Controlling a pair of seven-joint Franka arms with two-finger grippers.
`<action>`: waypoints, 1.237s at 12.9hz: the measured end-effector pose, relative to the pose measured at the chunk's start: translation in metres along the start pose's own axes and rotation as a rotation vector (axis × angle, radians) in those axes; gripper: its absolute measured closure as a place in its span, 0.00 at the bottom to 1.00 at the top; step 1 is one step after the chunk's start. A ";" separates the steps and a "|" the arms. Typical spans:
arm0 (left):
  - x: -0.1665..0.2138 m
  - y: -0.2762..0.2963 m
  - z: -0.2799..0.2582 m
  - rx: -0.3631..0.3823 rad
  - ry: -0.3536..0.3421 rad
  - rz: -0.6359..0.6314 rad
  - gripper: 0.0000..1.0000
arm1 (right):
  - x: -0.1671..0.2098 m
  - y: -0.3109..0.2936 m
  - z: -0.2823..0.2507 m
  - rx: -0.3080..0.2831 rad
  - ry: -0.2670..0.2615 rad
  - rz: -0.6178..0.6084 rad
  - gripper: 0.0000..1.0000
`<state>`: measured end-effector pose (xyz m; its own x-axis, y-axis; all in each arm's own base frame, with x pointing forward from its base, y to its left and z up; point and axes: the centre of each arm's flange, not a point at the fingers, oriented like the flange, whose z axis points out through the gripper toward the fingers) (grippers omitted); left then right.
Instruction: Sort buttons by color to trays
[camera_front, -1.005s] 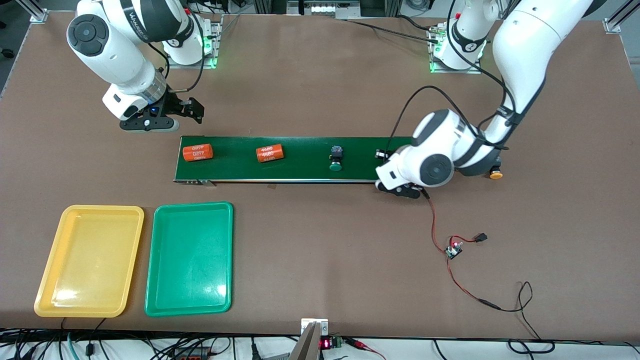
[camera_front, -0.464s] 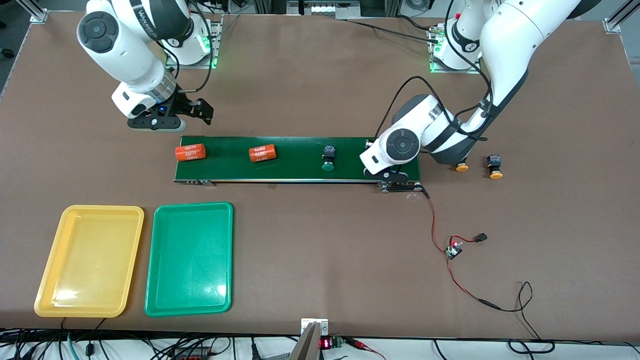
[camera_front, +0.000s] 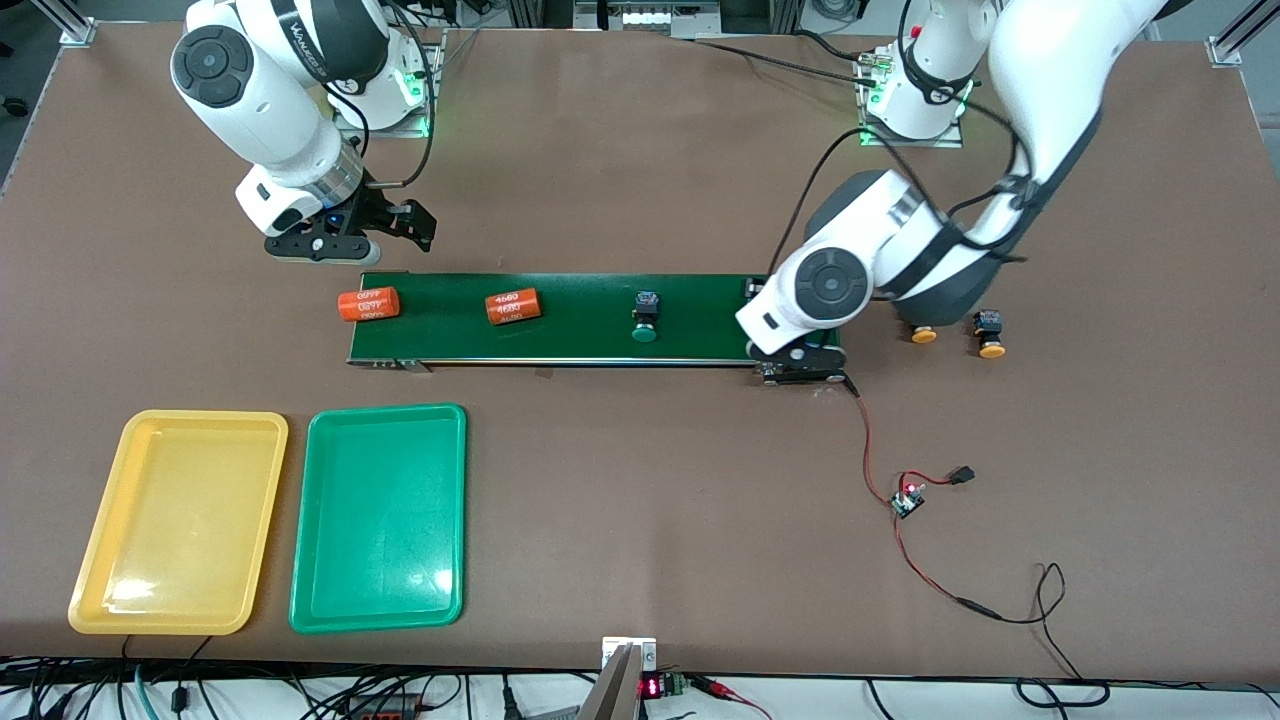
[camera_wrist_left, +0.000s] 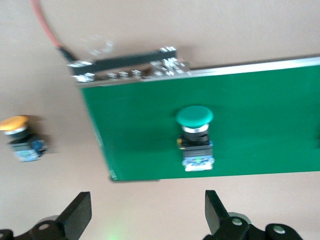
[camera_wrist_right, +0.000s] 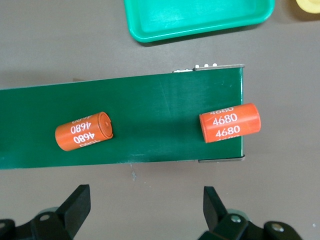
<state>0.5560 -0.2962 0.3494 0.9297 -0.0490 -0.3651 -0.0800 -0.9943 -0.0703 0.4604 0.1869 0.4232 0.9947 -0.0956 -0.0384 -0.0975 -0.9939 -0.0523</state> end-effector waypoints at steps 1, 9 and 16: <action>0.003 -0.020 -0.015 0.015 0.023 -0.043 0.00 | -0.002 -0.006 0.000 0.001 0.002 -0.007 0.00; 0.019 -0.219 0.038 0.017 -0.093 0.044 0.00 | -0.034 -0.114 0.074 -0.004 0.008 -0.163 0.00; 0.000 -0.236 0.156 -0.038 0.035 0.030 0.00 | -0.016 -0.132 0.100 -0.012 -0.003 -0.163 0.00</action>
<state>0.5187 -0.0466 0.2214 0.9392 -0.0814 -0.3335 -0.0950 -0.9952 -0.0246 0.4544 0.3249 0.3314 0.9972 0.0672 -0.0334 0.0656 -0.9968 -0.0457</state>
